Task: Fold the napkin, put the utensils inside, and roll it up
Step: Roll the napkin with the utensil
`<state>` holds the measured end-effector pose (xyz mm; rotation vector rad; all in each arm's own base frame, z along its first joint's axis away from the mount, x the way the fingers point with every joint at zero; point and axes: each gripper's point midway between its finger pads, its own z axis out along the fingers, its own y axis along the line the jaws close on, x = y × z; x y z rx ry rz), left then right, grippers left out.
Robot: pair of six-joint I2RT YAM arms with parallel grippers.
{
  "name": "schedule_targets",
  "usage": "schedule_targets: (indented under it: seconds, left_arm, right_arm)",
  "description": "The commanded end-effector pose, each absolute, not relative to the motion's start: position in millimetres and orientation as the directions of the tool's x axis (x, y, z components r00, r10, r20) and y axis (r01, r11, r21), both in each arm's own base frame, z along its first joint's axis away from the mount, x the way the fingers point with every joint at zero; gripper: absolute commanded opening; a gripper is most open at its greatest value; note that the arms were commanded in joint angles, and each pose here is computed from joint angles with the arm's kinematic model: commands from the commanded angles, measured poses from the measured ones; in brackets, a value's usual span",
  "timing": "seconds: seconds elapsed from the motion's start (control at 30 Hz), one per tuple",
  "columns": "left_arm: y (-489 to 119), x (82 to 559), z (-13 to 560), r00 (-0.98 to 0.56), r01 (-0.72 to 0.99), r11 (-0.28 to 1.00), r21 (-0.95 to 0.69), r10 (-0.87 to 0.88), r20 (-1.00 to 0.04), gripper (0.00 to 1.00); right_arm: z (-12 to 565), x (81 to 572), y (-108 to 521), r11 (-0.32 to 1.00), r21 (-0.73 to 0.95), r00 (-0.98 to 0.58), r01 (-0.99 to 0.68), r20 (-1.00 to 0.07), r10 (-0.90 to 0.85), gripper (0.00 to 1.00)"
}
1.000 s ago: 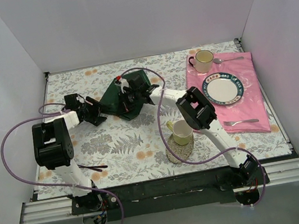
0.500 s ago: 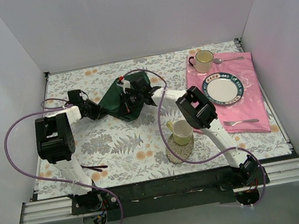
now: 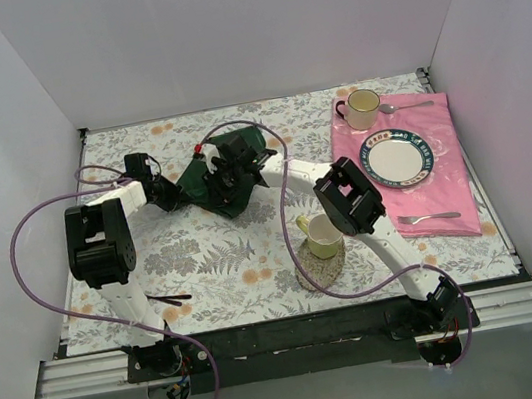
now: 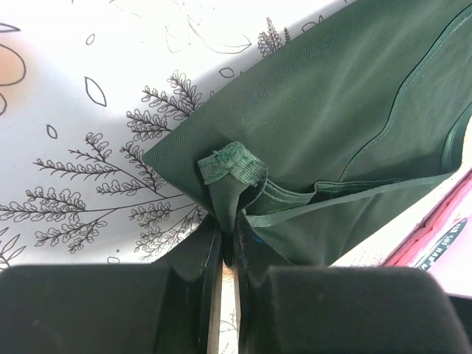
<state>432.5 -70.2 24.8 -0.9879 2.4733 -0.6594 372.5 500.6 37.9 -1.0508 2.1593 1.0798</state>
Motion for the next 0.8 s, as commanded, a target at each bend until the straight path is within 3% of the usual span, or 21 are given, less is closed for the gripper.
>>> schedule_targets:
  seconds: [0.0,0.17,0.27,0.77]
  left_arm:
    - [-64,438,33,-0.666,-0.532,0.656,-0.536,-0.715,-0.214,0.00]
    - [-69,437,35,-0.670,-0.533,0.640,-0.554,-0.719,-0.186,0.00]
    - [-72,436,38,-0.674,-0.531,0.633,-0.564,-0.718,-0.172,0.00]
    - [-73,437,36,-0.682,-0.532,0.631,-0.564,-0.714,-0.157,0.00]
  right_arm:
    - [66,376,497,0.373,0.236,-0.406,-0.898,-0.770,-0.491,0.36]
    - [61,367,508,0.350,0.000,-0.220,-0.937,-0.777,-0.590,0.54]
    - [57,364,513,0.360,-0.105,-0.156,-0.927,-0.765,-0.624,0.57]
    - [69,360,519,0.347,-0.196,-0.077,-0.917,-0.767,-0.637,0.62]
